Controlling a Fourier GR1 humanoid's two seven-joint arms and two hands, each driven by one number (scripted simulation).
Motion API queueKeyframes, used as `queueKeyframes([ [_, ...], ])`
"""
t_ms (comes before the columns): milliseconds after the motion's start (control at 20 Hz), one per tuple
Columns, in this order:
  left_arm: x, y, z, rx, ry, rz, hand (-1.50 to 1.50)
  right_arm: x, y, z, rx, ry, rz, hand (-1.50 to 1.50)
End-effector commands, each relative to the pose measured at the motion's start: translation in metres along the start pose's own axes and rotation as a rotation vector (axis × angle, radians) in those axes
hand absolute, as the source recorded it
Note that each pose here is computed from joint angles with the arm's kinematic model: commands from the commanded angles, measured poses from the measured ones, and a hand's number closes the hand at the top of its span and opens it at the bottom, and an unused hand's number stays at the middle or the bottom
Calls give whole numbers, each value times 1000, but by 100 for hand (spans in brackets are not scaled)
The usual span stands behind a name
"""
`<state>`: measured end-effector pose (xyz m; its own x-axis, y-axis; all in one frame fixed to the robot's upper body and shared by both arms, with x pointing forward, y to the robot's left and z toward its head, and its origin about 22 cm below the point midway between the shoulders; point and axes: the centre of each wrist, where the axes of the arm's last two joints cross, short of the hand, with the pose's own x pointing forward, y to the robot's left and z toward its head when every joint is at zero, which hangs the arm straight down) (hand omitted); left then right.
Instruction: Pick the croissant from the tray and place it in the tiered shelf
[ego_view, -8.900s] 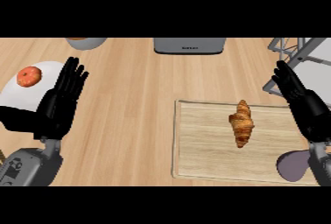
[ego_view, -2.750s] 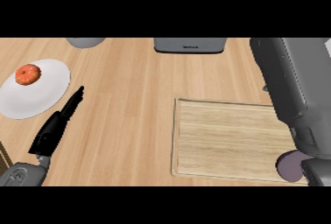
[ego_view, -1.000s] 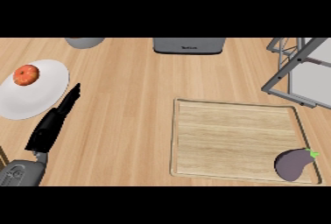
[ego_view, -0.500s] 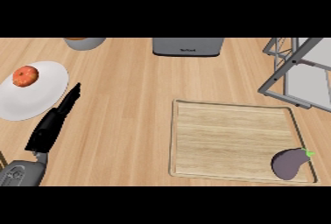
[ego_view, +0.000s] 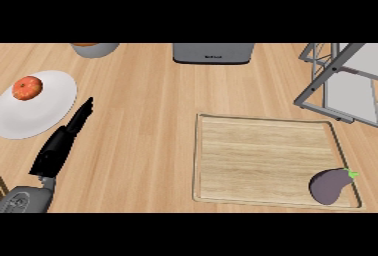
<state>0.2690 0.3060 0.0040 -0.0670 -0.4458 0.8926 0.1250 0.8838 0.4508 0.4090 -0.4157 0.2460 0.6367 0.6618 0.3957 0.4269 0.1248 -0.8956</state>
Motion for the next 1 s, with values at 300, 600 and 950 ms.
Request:
queueKeyframes([
  [300, 12, 27, -2, 8, 3, -27, 0, -18, -19, 1, -261, -68, -388, -150],
  [600, -1, 25, 10, 31, 24, -6, 0, -46, -73, 6, -363, 91, -484, -150],
  [950, -13, 16, 14, 56, 47, -4, 0, -113, -115, 30, -227, 169, -459, -150],
])
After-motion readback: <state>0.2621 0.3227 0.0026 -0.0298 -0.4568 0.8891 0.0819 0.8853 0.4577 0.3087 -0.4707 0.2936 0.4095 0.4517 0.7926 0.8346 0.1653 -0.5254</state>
